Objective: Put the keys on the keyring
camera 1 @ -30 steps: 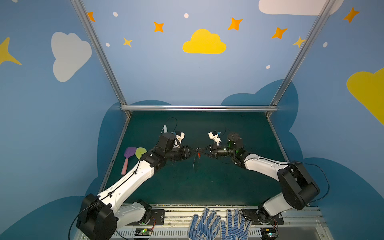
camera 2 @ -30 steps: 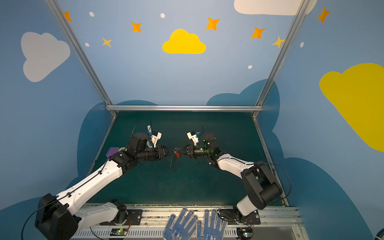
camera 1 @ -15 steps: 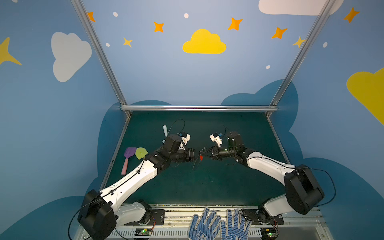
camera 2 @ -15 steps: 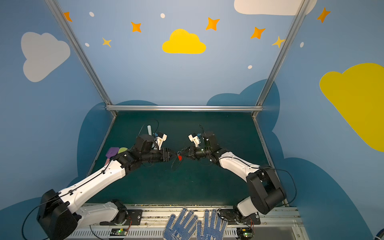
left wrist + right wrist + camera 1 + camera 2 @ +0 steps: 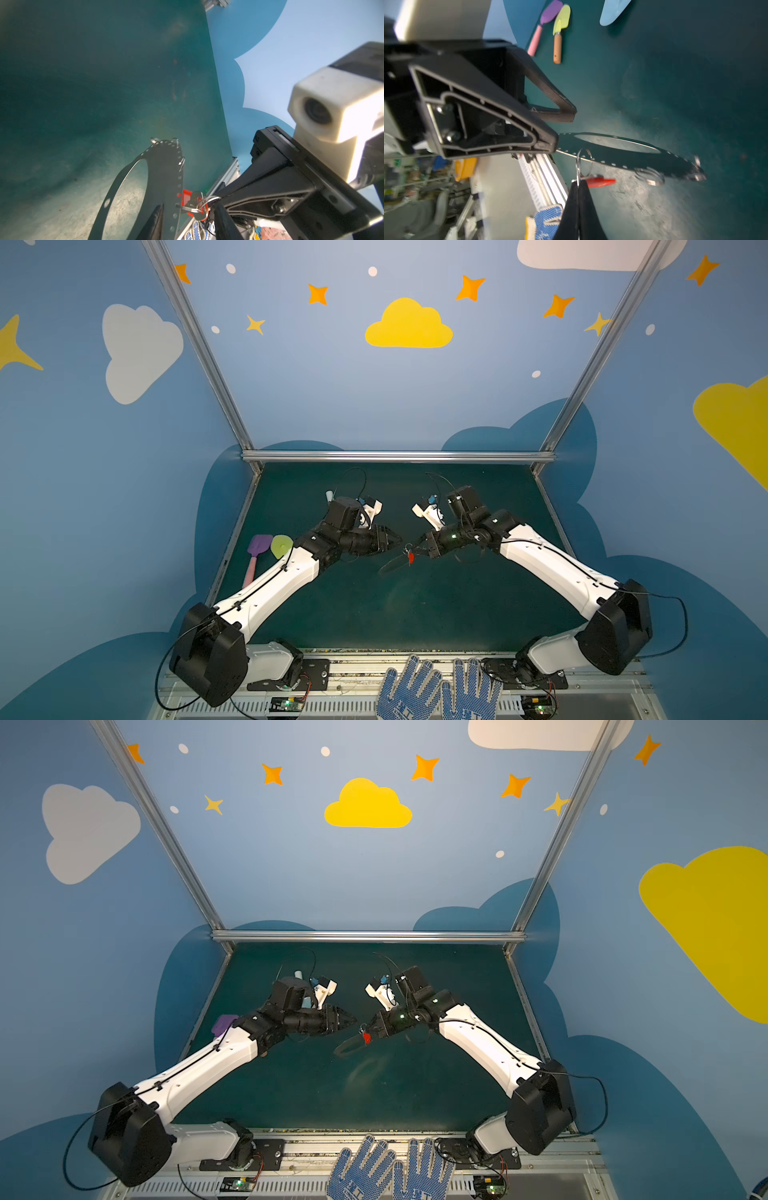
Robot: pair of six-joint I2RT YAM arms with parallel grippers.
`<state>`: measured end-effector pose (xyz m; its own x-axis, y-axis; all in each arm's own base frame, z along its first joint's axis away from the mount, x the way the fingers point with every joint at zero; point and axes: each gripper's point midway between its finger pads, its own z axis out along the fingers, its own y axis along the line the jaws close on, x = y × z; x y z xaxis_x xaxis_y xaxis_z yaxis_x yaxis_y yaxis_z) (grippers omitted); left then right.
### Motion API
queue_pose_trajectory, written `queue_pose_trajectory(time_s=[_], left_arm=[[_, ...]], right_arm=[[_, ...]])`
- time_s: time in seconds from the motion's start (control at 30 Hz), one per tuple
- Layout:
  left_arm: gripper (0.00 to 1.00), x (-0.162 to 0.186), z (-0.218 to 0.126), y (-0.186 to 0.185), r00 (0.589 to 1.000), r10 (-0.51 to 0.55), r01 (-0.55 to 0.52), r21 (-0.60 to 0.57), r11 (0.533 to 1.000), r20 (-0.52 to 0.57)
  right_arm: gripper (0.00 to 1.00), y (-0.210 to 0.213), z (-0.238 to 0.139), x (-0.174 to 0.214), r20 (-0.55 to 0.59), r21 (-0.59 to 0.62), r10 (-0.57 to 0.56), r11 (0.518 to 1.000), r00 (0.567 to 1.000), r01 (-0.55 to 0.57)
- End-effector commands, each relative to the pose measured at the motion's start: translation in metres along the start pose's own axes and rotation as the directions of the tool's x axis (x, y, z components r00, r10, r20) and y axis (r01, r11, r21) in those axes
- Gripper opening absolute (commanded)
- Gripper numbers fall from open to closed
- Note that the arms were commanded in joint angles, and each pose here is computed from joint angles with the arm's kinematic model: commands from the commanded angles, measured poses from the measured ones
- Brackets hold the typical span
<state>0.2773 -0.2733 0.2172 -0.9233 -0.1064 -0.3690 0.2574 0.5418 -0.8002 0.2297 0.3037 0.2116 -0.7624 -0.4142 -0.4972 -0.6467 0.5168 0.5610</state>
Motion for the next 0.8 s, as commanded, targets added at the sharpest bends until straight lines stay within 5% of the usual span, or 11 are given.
queue_pose_trajectory(time_s=[0.0, 0.23, 0.77], left_arm=[[0.36, -0.003, -0.003, -0.022, 0.998, 0.063, -0.061, 0.098, 0.993, -0.01], [0.35, 0.009, -0.004, -0.048, 0.986, 0.151, -0.132, 0.226, 0.965, -0.069], [0.31, 0.028, 0.007, -0.05, 0.958, 0.25, -0.218, 0.205, 0.954, -0.143]], right_arm=[[0.0, -0.002, -0.011, 0.013, -0.064, 0.056, -0.093, 0.994, 0.994, 0.096], [0.0, 0.011, -0.019, 0.008, -0.055, 0.028, -0.176, 0.984, 0.983, 0.178], [0.0, 0.036, -0.026, 0.001, -0.029, -0.057, -0.259, 0.965, 0.965, 0.257]])
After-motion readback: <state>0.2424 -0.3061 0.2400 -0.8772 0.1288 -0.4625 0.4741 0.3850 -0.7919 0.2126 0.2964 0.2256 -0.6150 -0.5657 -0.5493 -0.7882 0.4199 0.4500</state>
